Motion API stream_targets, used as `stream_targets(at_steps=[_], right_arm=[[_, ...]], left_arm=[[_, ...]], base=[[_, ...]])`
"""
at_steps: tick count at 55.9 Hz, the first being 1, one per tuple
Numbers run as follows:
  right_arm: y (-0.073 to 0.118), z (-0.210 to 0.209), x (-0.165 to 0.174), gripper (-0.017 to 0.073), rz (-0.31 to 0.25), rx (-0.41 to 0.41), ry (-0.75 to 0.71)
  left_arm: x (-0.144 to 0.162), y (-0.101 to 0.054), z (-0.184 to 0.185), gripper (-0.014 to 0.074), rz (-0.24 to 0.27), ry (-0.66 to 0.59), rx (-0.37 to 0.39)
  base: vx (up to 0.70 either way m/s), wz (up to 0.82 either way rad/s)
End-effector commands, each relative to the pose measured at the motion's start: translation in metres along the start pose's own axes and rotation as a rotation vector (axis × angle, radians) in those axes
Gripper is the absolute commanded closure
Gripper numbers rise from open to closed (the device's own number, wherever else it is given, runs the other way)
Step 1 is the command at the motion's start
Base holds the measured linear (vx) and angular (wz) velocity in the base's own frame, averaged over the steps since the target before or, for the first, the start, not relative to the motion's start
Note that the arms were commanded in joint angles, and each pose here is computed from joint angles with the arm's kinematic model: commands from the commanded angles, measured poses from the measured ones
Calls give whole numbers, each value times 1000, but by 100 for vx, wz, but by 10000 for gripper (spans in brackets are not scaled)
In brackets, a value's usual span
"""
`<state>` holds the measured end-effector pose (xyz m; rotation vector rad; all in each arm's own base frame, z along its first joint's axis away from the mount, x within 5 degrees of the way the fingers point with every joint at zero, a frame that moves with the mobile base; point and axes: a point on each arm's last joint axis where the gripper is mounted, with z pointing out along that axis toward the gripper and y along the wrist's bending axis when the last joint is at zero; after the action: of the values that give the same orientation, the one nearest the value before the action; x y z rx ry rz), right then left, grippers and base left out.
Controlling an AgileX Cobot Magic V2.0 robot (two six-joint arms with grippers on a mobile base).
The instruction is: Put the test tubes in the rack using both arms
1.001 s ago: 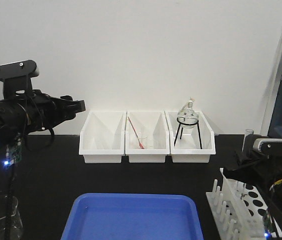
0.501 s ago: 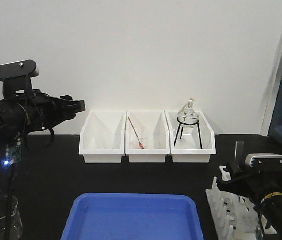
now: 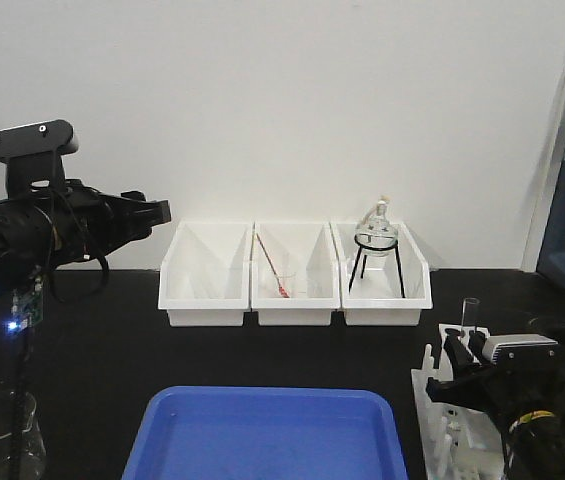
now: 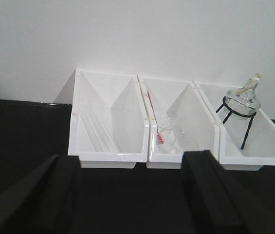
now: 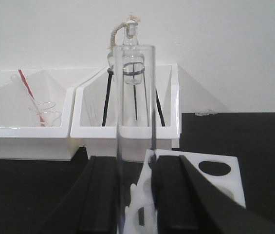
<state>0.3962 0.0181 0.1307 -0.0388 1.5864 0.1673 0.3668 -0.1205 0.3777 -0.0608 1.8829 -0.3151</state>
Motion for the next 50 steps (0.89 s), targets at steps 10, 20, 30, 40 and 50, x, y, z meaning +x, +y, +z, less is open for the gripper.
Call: stream_targets(at_steps=[10,20,30,40,50], right_arm=[[8,3,-21,393,-50,-79,-79],[9,2,-21,155,-50,-88,-74],[8,1,-33,-35,-53,-74,-68],[9,-1,-47,-36,-60,-72,-81],[13,-8,-81,-13,-76,-72,-140]], left_arm=[[-25,-9,-17,40,-7,-108,67],[-25,-9,-17,40,-7,-108,67],[-25,-9,-17,40,-7,-108,67],[-25,-9,-17,40,-7,-108,67],[-25,-9,-17,40,-7,-108,67]], base=[[0,0],[0,0],[0,0],[0,0],[0,0]])
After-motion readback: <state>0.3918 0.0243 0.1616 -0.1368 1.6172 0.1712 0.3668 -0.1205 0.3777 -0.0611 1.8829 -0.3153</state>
